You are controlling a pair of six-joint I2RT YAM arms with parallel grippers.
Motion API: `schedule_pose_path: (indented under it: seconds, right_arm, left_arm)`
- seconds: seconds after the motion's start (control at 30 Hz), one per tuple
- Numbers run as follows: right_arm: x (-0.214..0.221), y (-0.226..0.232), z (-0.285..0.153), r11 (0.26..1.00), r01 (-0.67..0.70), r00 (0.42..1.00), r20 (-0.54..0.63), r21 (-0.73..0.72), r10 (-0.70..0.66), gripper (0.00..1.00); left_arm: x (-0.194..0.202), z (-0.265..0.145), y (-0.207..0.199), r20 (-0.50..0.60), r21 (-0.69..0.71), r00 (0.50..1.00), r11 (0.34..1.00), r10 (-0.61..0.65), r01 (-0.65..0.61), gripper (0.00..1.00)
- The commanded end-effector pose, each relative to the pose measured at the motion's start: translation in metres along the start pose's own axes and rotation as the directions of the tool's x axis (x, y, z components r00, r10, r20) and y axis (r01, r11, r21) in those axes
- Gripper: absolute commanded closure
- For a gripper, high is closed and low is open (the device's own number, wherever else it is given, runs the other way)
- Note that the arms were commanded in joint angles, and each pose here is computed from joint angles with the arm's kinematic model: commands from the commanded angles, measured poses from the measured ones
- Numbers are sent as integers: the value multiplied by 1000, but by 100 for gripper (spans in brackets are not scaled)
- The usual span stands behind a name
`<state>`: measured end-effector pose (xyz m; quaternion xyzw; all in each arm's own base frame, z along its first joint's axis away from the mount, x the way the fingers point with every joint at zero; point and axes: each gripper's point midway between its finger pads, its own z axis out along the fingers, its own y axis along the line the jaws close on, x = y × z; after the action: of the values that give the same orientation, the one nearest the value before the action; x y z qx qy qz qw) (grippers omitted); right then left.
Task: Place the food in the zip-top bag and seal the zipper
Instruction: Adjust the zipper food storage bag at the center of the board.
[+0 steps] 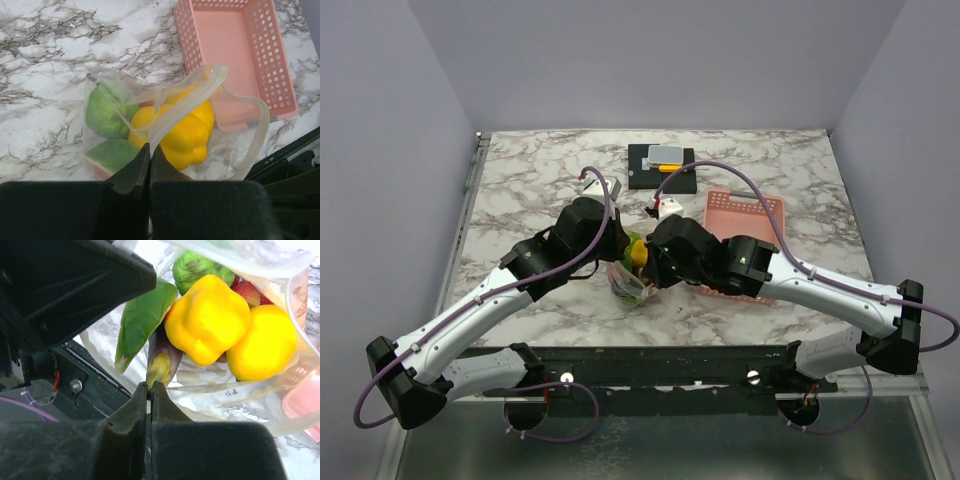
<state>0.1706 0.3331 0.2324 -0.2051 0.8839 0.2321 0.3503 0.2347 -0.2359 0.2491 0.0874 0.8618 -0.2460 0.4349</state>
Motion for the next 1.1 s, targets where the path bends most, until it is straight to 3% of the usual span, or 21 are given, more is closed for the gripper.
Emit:
schedule_pose_path:
  seconds: [0.0, 0.3, 0.6, 1.07]
  right_arm:
    - [-14, -3, 3, 998, 14, 999, 44, 55, -16, 99]
    - [-31, 7, 30, 995, 63, 996, 57, 83, -68, 99]
    - [-26, -19, 56, 992, -1, 998, 55, 123, -6, 99]
    - [-4, -90, 87, 915, -47, 998, 47, 402, 30, 99]
  left_arm:
    - [3, -7, -14, -13, 84, 1000, 996, -7, 8, 100]
    - [4, -16, -35, -45, 202, 999, 979, 7, 3, 100]
    - [3, -37, -48, -42, 290, 999, 957, -22, 33, 100]
    - [-5, -65, -77, -58, 443, 998, 895, -23, 46, 100]
